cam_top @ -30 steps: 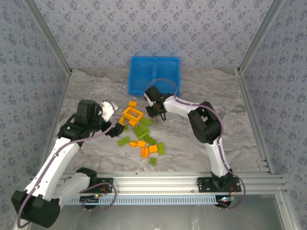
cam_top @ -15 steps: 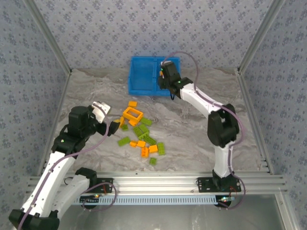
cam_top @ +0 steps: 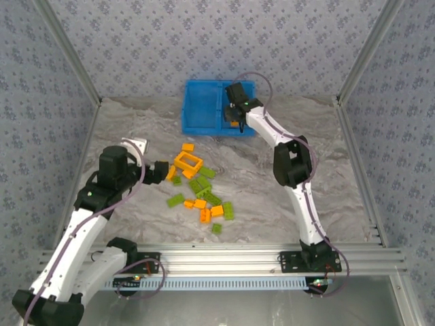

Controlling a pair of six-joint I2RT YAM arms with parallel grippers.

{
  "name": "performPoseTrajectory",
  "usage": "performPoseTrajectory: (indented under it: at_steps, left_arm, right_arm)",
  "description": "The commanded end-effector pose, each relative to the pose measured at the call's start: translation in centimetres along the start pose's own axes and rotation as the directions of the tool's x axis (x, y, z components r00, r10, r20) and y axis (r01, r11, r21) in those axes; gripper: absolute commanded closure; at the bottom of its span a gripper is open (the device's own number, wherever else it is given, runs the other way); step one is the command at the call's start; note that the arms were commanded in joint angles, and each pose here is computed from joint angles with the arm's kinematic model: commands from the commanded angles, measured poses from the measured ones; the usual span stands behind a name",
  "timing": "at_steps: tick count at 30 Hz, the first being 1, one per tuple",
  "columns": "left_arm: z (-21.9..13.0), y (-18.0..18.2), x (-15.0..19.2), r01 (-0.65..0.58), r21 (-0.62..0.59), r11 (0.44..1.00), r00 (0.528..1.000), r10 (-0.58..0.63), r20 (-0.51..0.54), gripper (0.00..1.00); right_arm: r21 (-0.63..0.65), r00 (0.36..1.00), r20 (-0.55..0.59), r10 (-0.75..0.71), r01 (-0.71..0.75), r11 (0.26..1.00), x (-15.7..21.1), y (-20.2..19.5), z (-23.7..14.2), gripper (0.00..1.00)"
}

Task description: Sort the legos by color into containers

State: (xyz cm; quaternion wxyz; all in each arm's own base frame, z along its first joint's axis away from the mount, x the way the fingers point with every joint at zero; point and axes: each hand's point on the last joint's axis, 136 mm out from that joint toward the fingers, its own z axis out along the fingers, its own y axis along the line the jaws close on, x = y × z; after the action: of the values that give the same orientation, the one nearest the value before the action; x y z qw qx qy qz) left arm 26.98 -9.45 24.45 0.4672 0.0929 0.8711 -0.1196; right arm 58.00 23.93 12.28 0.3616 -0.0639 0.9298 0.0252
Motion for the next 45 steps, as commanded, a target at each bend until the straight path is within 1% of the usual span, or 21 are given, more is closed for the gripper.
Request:
performPoseTrajectory:
  at_steps: [1,3,4,5,7,9,11,15,17,20,21,22,25,28,29,30,34,37,41,43,45]
  left_arm:
    - [0.3,1.2,0.3,0.298,-0.104,0.949,0.951,-0.304,-0.049,0.02]
    - [1.2,1.3,1.1,0.369,-0.141,0.919,0.917,-0.384,-0.105,0.10]
    - [1.7,1.1,1.2,0.384,-0.148,0.911,0.907,-0.402,-0.125,0.14]
    - [2.1,1.1,1.8,0.396,-0.171,0.902,0.890,-0.423,-0.173,0.19]
    - [3.4,0.5,2.3,0.406,-0.178,0.896,0.866,-0.439,-0.237,0.26]
    - [5.0,-0.4,2.7,0.418,-0.171,0.892,0.842,-0.451,-0.294,0.31]
    - [6.8,-1.3,3.1,0.411,-0.163,0.897,0.830,-0.442,-0.340,0.33]
    - [10.4,-1.9,3.9,0.322,-0.180,0.930,0.832,-0.368,-0.414,0.37]
    - [12.3,-1.7,4.3,0.286,-0.195,0.938,0.824,-0.345,-0.449,0.40]
    - [15.3,-1.3,5.0,0.216,-0.203,0.955,0.813,-0.291,-0.505,0.42]
    - [16.1,-1.1,5.2,0.190,-0.206,0.960,0.809,-0.272,-0.522,0.43]
    - [17.0,-0.8,5.4,0.155,-0.210,0.965,0.807,-0.247,-0.537,0.44]
    - [19.0,0.1,6.1,0.071,-0.211,0.975,0.807,-0.180,-0.562,0.44]
    - [20.3,0.6,7.1,0.055,-0.202,0.978,0.787,-0.167,-0.594,0.44]
    - [21.0,0.6,6.7,0.063,-0.192,0.979,0.799,-0.165,-0.578,0.45]
    - [21.4,0.6,6.8,0.066,-0.187,0.980,0.798,-0.164,-0.579,0.45]
    - [22.0,0.0,7.7,0.084,-0.148,0.986,0.783,-0.157,-0.602,0.52]
    - [22.2,-0.3,8.7,0.091,-0.128,0.988,0.770,-0.151,-0.619,0.55]
    - [22.3,-0.3,9.2,0.084,-0.120,0.989,0.767,-0.142,-0.626,0.67]
    - [22.1,-0.5,8.9,0.088,-0.111,0.990,0.771,-0.138,-0.622,0.77]
    - [21.5,-0.8,8.0,0.091,-0.100,0.991,0.784,-0.133,-0.606,0.81]
  right_arm:
    - [-0.036,0.996,0.087,0.024,-0.021,0.999,-4.1,-0.1,-7.1,0.46]
    - [-0.049,0.992,0.121,0.022,-0.016,0.999,-4.6,-0.1,-9.7,0.46]
    - [-0.066,0.987,0.160,0.030,-0.020,0.998,-5.4,-0.1,-11.4,0.45]
    - [-0.086,0.984,0.176,0.032,-0.017,0.996,-5.5,0.0,-13.1,0.45]
    - [-0.122,0.980,0.195,0.029,-0.006,0.993,-4.9,0.2,-16.2,0.44]
    - [-0.166,0.977,0.211,0.019,0.016,0.986,-3.6,0.6,-19.5,0.43]
    - [-0.190,0.973,0.232,0.004,0.041,0.981,-1.6,1.0,-22.2,0.38]
    - [-0.229,0.967,0.254,-0.008,0.069,0.971,3.4,1.5,-25.9,0.24]
    - [-0.264,0.972,0.232,-0.027,0.090,0.960,6.0,2.0,-26.9,0.18]
    - [-0.284,0.980,0.193,-0.039,0.093,0.954,9.1,1.8,-27.6,0.13]
    - [-0.284,0.986,0.163,-0.046,0.092,0.954,10.8,1.5,-27.3,0.12]
    - [-0.284,0.988,0.148,-0.049,0.090,0.955,11.6,1.2,-27.4,0.11]
    - [-0.263,0.991,0.129,-0.047,0.080,0.961,13.1,0.2,-27.7,0.10]
    - [-0.246,0.990,0.133,-0.046,0.078,0.966,13.6,-0.4,-27.8,0.09]
    - [-0.240,0.990,0.135,-0.046,0.077,0.968,13.6,-0.5,-27.8,0.09]
    - [-0.235,0.989,0.138,-0.047,0.078,0.969,13.6,-0.6,-27.9,0.09]
    - [-0.227,0.988,0.148,-0.042,0.076,0.971,13.2,-0.7,-27.8,0.09]
    - [-0.231,0.987,0.156,-0.036,0.072,0.970,12.8,-0.5,-27.9,0.09]
    - [-0.230,0.985,0.170,-0.020,0.060,0.971,12.1,-0.6,-28.3,0.09]
    - [-0.223,0.985,0.174,-0.014,0.053,0.973,11.9,-0.7,-28.6,0.09]
    - [-0.215,0.984,0.177,-0.007,0.045,0.976,11.8,-1.0,-28.8,0.09]
